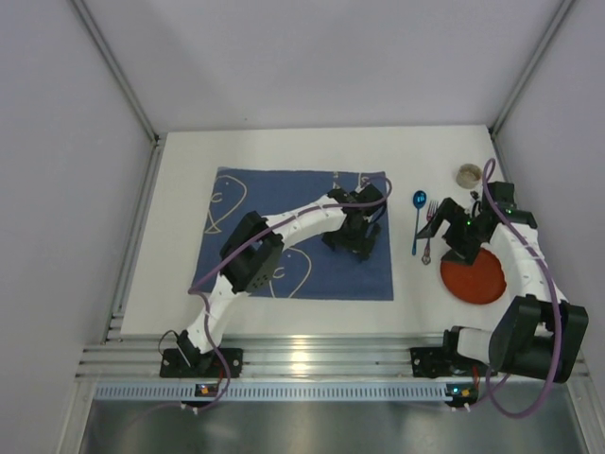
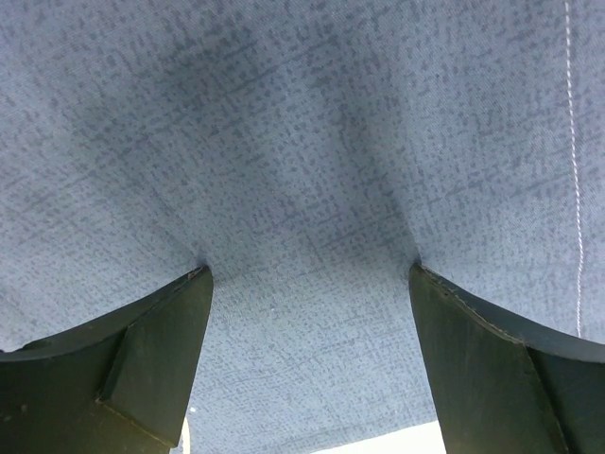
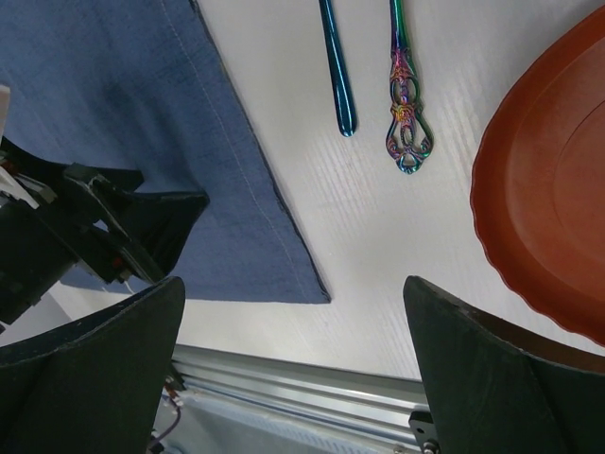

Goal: Set the dinner table for one person

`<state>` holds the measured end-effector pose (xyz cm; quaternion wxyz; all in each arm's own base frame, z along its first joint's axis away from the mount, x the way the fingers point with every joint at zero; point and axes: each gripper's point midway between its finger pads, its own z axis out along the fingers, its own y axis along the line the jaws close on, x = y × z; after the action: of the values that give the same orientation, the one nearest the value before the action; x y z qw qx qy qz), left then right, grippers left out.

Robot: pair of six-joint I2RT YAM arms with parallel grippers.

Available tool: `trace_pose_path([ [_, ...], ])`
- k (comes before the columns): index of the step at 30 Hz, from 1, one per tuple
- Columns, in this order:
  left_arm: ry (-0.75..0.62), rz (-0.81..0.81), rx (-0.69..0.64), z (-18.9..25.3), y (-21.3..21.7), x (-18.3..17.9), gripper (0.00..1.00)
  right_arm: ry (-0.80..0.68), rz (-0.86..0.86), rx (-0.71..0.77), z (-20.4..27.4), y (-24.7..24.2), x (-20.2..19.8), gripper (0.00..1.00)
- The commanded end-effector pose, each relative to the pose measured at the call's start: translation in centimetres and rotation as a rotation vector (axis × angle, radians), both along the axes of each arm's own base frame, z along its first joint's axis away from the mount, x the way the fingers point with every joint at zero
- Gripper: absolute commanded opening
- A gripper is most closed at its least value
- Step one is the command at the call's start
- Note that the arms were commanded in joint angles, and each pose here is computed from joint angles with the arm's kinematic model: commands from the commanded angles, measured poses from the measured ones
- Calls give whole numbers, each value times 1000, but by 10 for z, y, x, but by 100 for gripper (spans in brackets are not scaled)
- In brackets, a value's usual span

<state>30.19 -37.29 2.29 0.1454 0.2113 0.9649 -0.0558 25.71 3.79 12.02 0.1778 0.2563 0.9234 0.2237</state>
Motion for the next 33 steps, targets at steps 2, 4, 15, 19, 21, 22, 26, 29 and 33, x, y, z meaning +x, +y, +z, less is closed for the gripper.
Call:
trace_pose_path([
  [2,111,-30,-64,-8,-27,-25,89,-34,-16,-19,5,-5,-2,100],
  [4,111,-24,-81,-4,-30,-24,89,-50,-23,-43,8,-8,-5,100],
  [15,19,-29,-219,65,-60,-5,98,-68,3,-60,14,-8,-2,100],
  [19,-214,22,-286,161,-44,17,98,-135,8,-193,46,-26,18,100],
  [21,-431,29,-432,237,-35,28,99,-161,-26,-300,60,-41,26,100],
  [22,-491,61,-357,210,-14,34,98,-196,-44,-336,71,-47,32,100],
  [26,-507,244,-485,183,42,51,95,-198,-20,-283,47,-38,57,100],
  [29,-278,317,-379,149,73,46,69,-100,31,-234,18,-31,66,99],
  [33,-297,334,-245,148,103,35,67,-79,-5,-307,12,-47,81,91],
])
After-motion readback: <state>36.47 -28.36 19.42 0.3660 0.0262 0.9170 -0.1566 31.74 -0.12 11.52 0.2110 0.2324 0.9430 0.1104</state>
